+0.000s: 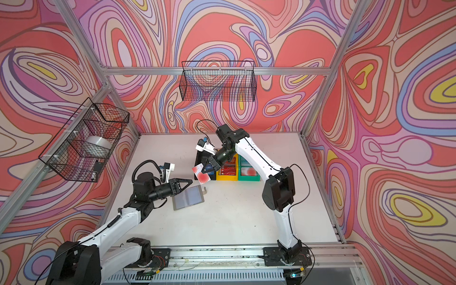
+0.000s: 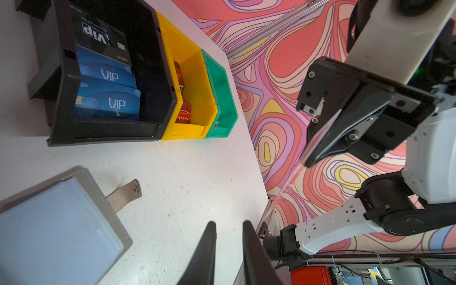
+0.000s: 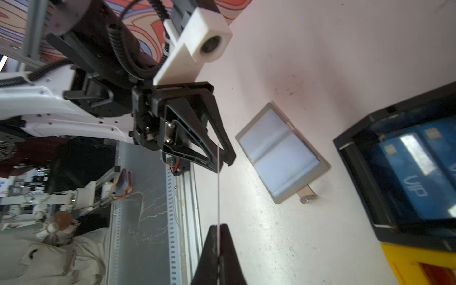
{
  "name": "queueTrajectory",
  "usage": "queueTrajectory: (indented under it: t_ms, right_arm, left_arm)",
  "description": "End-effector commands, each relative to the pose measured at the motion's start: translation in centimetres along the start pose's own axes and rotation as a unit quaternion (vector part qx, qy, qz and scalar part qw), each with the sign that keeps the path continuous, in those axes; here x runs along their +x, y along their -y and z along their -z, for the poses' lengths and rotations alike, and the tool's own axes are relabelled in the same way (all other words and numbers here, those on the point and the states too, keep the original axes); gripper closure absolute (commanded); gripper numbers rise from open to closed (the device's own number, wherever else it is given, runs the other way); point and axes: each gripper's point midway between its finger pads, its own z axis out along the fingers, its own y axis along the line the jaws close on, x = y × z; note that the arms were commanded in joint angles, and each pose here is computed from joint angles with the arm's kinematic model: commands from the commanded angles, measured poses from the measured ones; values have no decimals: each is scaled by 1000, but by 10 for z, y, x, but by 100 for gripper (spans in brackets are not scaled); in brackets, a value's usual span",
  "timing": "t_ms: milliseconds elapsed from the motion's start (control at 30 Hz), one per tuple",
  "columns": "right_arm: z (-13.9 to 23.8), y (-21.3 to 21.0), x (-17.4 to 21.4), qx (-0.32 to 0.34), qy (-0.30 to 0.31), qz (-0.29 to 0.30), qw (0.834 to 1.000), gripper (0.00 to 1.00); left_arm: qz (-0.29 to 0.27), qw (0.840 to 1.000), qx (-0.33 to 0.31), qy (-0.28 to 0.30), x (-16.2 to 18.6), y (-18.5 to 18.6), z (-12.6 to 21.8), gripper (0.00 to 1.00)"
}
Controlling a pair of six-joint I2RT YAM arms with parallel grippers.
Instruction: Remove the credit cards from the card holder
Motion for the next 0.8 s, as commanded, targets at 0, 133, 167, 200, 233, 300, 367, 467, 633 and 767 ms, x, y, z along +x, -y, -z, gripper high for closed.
queueTrajectory:
  t_ms: [0,133,167,200,233,300,367,467,633,767]
  right_arm:
    - [20,26,45,123,-109,38,986,100]
    - [55,58,79,236,-189,64,951,100]
    - [64,65,82,256,-194,61,945,100]
    - [77,72,83,277,-196,56,939,100]
    - [89,79,84,291,-194,51,935,100]
    - [110,91,88,320,-197,44,925,100]
    - [125,101,94,345,-217,44,912,100]
    - [137,110,105,360,-262,71,893,100]
    - [141,125,114,360,-315,112,871,100]
    - [139,136,116,353,-339,128,863,100]
  left_arm:
    - [-24,1000,-12,-3,-3,6,4,76]
    - [-22,1000,-21,-5,-2,3,4,76]
    - [-21,1000,-23,-5,-2,2,4,76]
    - [-20,999,-24,-5,-2,2,3,76]
    - [-19,1000,-24,-6,-2,1,3,76]
    - [-17,1000,-25,-7,-3,1,3,75]
    - [-15,1000,-26,-7,-2,0,3,76]
    - [-15,999,-32,-7,-1,-2,4,76]
    - [-16,999,-37,-8,0,-3,5,76]
    - [-14,999,-47,-9,2,-7,6,76]
